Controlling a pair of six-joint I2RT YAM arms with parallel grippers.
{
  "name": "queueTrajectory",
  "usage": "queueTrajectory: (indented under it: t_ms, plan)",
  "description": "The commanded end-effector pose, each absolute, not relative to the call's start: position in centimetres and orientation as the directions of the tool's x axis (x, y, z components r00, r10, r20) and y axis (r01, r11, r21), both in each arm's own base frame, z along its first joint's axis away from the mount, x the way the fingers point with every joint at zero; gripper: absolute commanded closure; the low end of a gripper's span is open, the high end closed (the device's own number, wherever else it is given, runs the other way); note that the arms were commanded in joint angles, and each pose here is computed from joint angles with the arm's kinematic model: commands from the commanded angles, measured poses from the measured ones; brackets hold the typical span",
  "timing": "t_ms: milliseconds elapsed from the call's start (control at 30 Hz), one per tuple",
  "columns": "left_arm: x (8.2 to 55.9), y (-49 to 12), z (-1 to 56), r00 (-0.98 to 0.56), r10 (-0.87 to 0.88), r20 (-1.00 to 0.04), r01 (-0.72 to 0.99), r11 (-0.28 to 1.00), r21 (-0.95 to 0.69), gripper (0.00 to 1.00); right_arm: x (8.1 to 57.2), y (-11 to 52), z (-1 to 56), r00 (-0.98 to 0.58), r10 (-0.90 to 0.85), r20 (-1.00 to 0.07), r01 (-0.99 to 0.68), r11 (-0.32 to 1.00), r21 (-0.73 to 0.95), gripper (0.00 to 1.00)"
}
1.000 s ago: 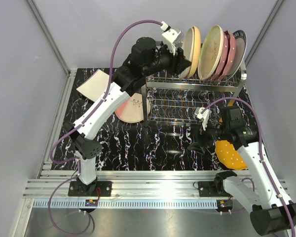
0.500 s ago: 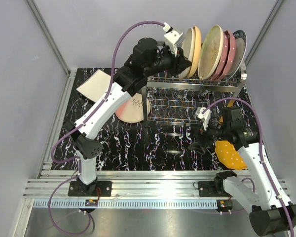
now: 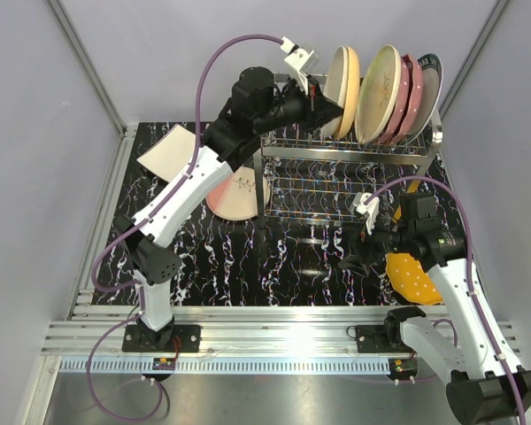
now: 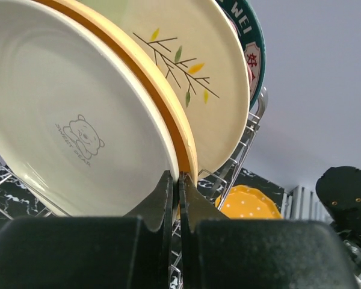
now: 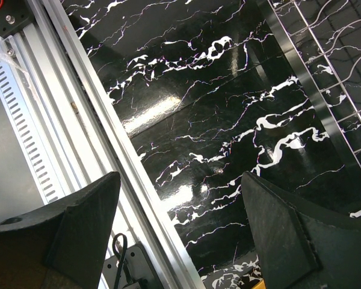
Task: Unload the plates from the dish rack
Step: Grab a plate with the left arm
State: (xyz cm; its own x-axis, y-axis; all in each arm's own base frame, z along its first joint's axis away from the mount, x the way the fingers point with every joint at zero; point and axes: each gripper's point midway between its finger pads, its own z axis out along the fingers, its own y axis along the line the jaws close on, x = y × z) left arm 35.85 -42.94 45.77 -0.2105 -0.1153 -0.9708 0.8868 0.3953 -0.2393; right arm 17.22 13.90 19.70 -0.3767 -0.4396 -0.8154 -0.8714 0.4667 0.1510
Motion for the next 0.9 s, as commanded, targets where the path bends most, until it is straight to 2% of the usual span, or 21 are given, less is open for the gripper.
queueTrajectory:
  t_ms: [0, 333, 567, 867]
  plan:
    - [35.8, -39.9, 52.2, -0.114, -0.288, -0.951, 0.894, 0.387, -0.225, 1.0, 17.6, 14.2, 20.6, -0.334, -0.42, -0.844, -0.883, 0.452, 0.125, 0.11]
    - [35.3, -37.2, 57.0, -0.075, -0.428, -0.901, 0.898, 0.363, -0.247, 1.0, 17.5, 14.1, 20.6, -0.333, -0.417, -0.846, -0.883, 0.453, 0.124, 0.11]
    - [34.8, -35.5, 59.7, -0.189, -0.563, -0.805, 0.912, 0.204, -0.357, 1.0, 17.5, 14.1, 20.6, -0.332, -0.418, -0.846, -0.883, 0.452, 0.123, 0.11]
    - [32.5, -33.4, 62.7, -0.189, -0.597, -0.78, 0.942, 0.113, -0.316, 1.0, 17.6, 14.1, 20.6, -0.331, -0.419, -0.845, -0.883, 0.453, 0.121, 0.11]
